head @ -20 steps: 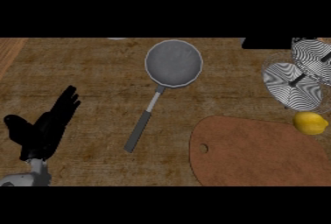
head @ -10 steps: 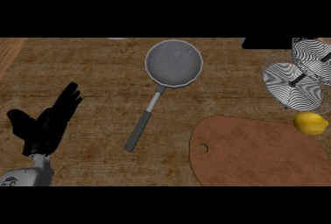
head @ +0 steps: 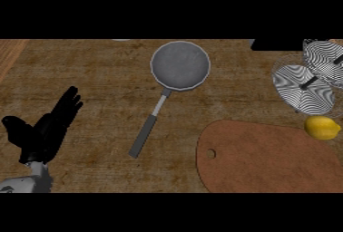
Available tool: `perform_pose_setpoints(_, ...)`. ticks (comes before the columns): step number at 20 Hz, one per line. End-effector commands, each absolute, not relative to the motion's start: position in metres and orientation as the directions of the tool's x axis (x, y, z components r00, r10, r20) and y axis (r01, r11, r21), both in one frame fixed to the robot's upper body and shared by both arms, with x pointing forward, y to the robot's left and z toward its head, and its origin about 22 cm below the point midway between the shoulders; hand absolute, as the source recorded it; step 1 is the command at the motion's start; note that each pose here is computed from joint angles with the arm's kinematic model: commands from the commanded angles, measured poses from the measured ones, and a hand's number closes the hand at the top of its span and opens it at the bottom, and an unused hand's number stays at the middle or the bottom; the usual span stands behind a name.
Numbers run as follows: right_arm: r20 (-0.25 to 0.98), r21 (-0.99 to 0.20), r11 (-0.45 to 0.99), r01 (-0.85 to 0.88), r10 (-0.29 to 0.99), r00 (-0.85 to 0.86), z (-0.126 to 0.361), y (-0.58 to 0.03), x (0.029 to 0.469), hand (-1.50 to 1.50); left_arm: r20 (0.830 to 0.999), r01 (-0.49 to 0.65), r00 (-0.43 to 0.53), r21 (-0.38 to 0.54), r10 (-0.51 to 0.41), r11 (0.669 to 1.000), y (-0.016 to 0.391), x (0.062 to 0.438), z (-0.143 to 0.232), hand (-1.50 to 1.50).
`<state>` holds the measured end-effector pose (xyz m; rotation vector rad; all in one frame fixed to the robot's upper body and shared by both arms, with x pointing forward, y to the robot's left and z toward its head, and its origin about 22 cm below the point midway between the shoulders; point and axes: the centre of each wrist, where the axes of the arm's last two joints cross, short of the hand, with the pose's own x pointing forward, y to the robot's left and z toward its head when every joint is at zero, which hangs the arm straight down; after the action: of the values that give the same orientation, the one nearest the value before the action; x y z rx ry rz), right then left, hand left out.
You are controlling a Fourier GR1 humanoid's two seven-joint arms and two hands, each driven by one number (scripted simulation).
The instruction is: Pick the pear from the cutting board and place it in the tiered basket
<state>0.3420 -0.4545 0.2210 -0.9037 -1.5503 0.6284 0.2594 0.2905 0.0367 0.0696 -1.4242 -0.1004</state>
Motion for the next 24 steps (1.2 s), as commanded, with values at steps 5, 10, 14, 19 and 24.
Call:
perform_pose_setpoints(5, 0.517, -0.832, 0.499, 0.243, 0.856, 0.013, 0.198, -0.440, 0.372, 1.50, 0.983, 0.041, 0.148, 0.101, -0.106, 0.994, 0.308, 0.252, 0.035, 0.00)
perform_pose_setpoints(10, 0.533, -0.792, 0.510, 0.336, 0.846, -0.028, 0.179, -0.417, 0.382, 1.50, 0.983, 0.026, 0.144, 0.113, -0.115, 0.993, 0.289, 0.267, 0.053, 0.00)
perform_pose_setpoints(14, 0.625, -0.700, 0.598, 0.390, 0.777, -0.069, 0.190, -0.430, 0.384, 1.50, 0.983, 0.037, 0.147, 0.105, -0.110, 0.994, 0.290, 0.257, 0.042, 0.00)
perform_pose_setpoints(19, 0.566, -0.752, 0.539, 0.378, 0.823, -0.047, 0.168, -0.427, 0.400, -1.50, 0.983, 0.042, 0.136, 0.115, -0.120, 0.992, 0.289, 0.257, 0.049, 0.00)
perform_pose_setpoints(24, 0.671, -0.646, 0.640, 0.417, 0.736, -0.091, 0.171, -0.428, 0.403, -1.50, 0.983, 0.045, 0.141, 0.109, -0.114, 0.993, 0.290, 0.265, 0.050, 0.00)
